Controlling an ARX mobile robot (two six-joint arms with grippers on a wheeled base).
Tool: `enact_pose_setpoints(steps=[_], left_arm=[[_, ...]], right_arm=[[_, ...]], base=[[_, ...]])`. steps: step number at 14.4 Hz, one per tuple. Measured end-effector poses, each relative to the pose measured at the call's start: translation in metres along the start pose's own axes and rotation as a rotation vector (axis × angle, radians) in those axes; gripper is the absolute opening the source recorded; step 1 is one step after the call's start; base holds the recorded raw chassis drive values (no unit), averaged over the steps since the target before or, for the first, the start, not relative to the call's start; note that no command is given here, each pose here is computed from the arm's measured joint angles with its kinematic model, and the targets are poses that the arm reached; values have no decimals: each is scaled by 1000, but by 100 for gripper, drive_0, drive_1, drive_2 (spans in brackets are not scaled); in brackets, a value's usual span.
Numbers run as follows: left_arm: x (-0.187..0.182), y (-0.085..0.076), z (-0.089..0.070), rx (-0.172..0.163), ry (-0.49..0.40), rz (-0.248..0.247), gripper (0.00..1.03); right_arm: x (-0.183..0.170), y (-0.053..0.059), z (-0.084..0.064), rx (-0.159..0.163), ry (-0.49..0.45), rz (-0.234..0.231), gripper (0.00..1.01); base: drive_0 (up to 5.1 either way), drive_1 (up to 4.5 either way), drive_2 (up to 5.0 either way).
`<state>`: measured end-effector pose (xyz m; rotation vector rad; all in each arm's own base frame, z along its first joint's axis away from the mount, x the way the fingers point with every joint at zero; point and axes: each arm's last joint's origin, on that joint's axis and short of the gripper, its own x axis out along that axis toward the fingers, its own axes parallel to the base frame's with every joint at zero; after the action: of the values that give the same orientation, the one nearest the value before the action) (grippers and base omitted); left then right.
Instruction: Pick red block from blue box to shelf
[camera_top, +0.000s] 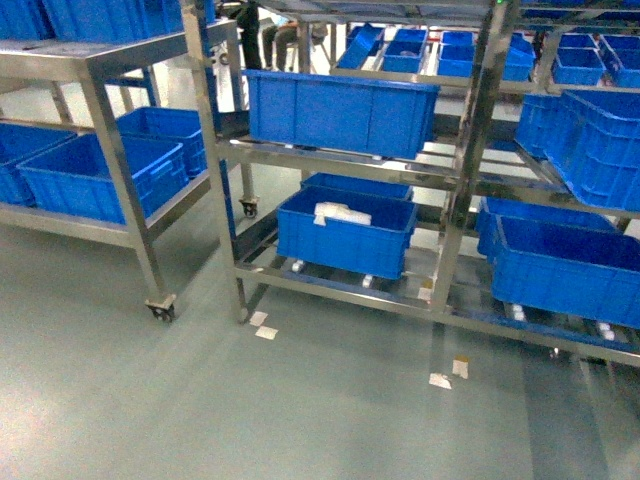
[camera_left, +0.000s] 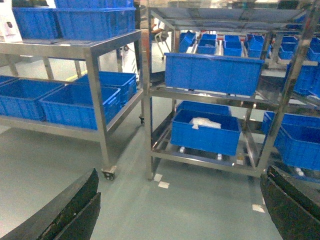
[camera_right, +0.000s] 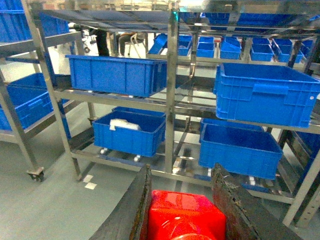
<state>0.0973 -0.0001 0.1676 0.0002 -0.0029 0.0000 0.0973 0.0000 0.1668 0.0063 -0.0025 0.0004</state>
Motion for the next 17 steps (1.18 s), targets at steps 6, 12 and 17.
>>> enact_pose_setpoints(steps=[6,12,17], left_arm=[[0,0,0,0,0,0,98],[0,0,0,0,0,0,98],[0,0,0,0,0,0,98]], right_arm=[[0,0,0,0,0,0,29],[0,0,0,0,0,0,29],[0,0,0,0,0,0,29]], base=[[-151,-151,-151],[-168,-168,-168],[-171,-171,-171]])
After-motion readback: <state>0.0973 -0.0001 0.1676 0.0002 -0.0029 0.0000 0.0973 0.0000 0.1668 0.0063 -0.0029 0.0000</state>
